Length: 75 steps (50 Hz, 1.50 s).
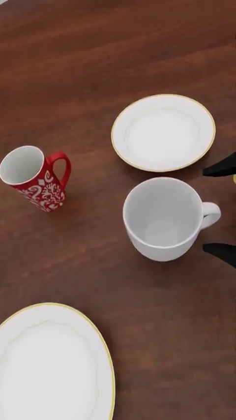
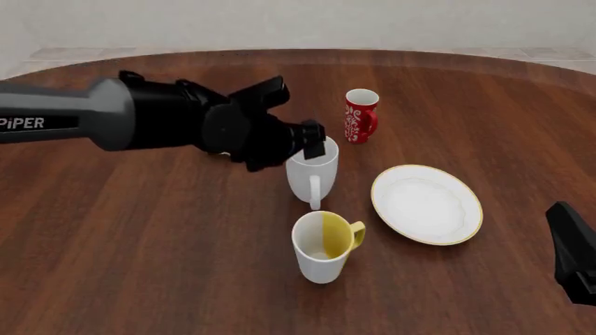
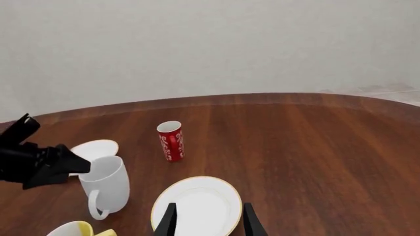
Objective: Put the white mug on the left plate.
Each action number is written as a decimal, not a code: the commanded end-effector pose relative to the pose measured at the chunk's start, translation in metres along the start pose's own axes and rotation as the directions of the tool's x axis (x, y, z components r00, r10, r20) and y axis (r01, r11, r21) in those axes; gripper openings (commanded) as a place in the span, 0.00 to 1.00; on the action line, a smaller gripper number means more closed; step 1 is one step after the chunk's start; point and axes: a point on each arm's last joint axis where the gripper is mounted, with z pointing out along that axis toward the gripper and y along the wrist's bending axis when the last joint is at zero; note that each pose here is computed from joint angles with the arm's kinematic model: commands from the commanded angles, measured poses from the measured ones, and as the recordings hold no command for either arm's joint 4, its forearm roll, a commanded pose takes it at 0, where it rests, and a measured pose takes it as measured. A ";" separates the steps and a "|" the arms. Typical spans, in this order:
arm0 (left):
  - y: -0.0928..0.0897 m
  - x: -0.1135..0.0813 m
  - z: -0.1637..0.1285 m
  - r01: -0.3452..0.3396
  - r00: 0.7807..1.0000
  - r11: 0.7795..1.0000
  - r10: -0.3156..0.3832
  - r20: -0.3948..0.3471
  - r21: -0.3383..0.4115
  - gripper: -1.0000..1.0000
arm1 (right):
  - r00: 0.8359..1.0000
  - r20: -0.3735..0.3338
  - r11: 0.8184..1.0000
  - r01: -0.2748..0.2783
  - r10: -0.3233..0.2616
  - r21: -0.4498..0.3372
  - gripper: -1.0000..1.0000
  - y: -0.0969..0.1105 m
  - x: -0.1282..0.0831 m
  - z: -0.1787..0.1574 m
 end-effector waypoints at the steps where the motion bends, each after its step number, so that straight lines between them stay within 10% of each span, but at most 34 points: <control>1: 0.001 0.004 0.005 0.016 1.000 1.000 -0.016 -0.010 -0.005 1.00 | 1.000 0.000 1.000 -0.002 0.002 0.000 1.00 0.000 0.000 0.000; 75: -0.003 0.041 0.043 0.061 0.995 0.998 -0.061 -0.083 -0.012 1.00 | 1.000 0.004 1.000 -0.017 0.017 0.011 1.00 -0.001 0.000 0.000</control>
